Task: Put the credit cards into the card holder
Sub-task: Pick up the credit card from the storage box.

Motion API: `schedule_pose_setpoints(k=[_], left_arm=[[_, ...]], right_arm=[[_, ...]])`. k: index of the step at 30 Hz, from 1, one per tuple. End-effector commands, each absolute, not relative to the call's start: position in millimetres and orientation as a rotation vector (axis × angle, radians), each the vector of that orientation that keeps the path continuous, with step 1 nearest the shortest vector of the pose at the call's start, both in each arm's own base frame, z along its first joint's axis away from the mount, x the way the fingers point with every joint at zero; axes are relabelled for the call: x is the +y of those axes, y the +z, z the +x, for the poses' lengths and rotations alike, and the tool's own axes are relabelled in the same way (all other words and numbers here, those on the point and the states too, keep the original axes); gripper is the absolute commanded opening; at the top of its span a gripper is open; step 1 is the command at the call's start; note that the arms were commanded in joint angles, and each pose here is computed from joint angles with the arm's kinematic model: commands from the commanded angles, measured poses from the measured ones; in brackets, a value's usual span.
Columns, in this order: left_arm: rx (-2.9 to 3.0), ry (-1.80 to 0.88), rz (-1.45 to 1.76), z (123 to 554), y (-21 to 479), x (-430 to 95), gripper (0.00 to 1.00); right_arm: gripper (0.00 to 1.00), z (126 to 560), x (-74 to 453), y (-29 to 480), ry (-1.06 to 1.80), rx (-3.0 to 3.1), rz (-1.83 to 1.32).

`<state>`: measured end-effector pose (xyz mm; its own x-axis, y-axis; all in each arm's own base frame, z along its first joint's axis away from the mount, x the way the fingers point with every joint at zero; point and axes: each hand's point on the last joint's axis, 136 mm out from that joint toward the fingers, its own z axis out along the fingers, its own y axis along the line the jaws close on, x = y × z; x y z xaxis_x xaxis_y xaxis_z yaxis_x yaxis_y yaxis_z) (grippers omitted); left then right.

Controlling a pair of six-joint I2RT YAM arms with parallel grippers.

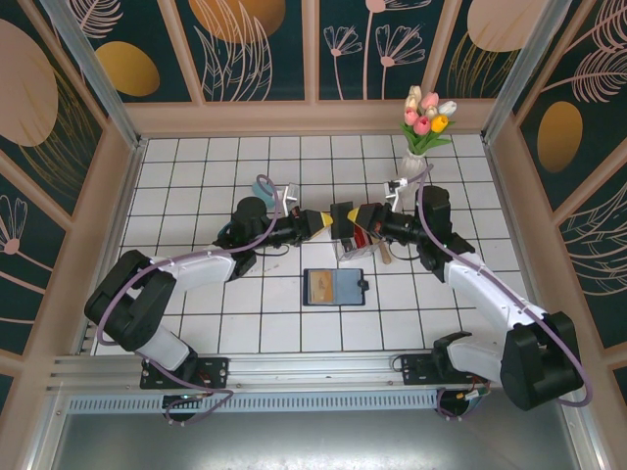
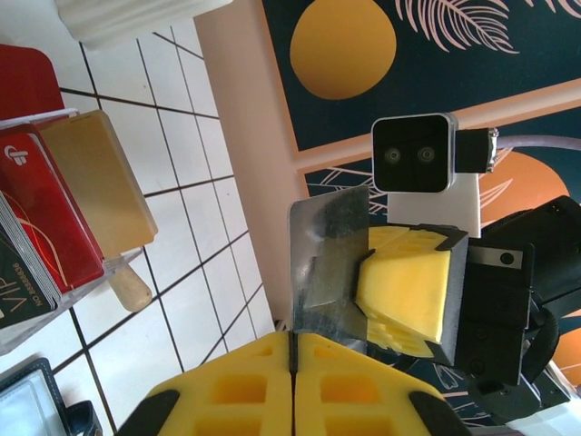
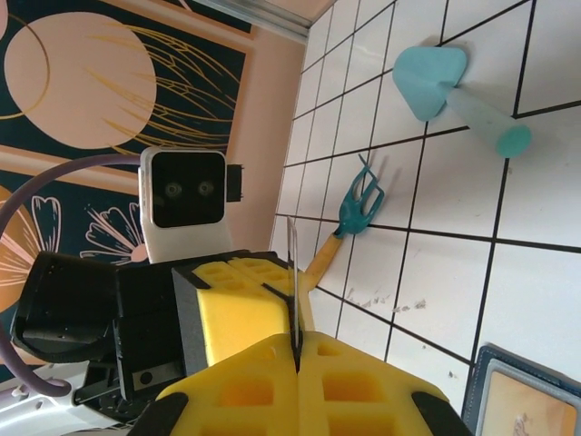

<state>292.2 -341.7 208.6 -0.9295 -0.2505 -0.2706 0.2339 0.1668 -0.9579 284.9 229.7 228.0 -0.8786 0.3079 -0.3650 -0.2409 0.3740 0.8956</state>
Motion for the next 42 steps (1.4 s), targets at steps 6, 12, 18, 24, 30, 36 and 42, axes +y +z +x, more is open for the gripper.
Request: schedule_pose_setpoints(k=[6, 12, 18, 24, 30, 36, 42], left_arm=[[2.030, -1.862, 0.022, 279.6, 220.6, -338.2, 0.00], [2.035, -1.903, 0.050, 273.3, 222.2, -342.2, 0.17], [2.056, -1.896, 0.035, 273.7, 214.9, -342.6, 0.26], [2.064, -1.899, 0.029, 275.0, 211.8, -344.0, 0.30], [2.086, -1.871, 0.008, 277.0, 203.8, -342.8, 0.36], [2.061, -1.905, 0.053, 273.3, 210.8, -345.5, 0.15], [2.068, -1.869, 0.047, 271.4, 207.6, -340.4, 0.02]], right_arm=[[0.07, 274.7, 227.4, 199.4, 1.493, 2.239, 0.071], [0.02, 271.3, 232.8, 207.4, 1.559, 2.206, 0.043], [0.03, 270.8, 236.5, 218.0, 1.608, 2.167, 0.024], [0.03, 271.9, 239.8, 220.8, 1.646, 2.150, 0.018], [0.02, 274.9, 238.5, 222.4, 1.633, 2.141, 0.038], [0.05, 275.2, 239.1, 213.0, 1.637, 2.163, 0.070], [0.18, 279.6, 226.4, 184.2, 1.477, 2.273, 0.169]])
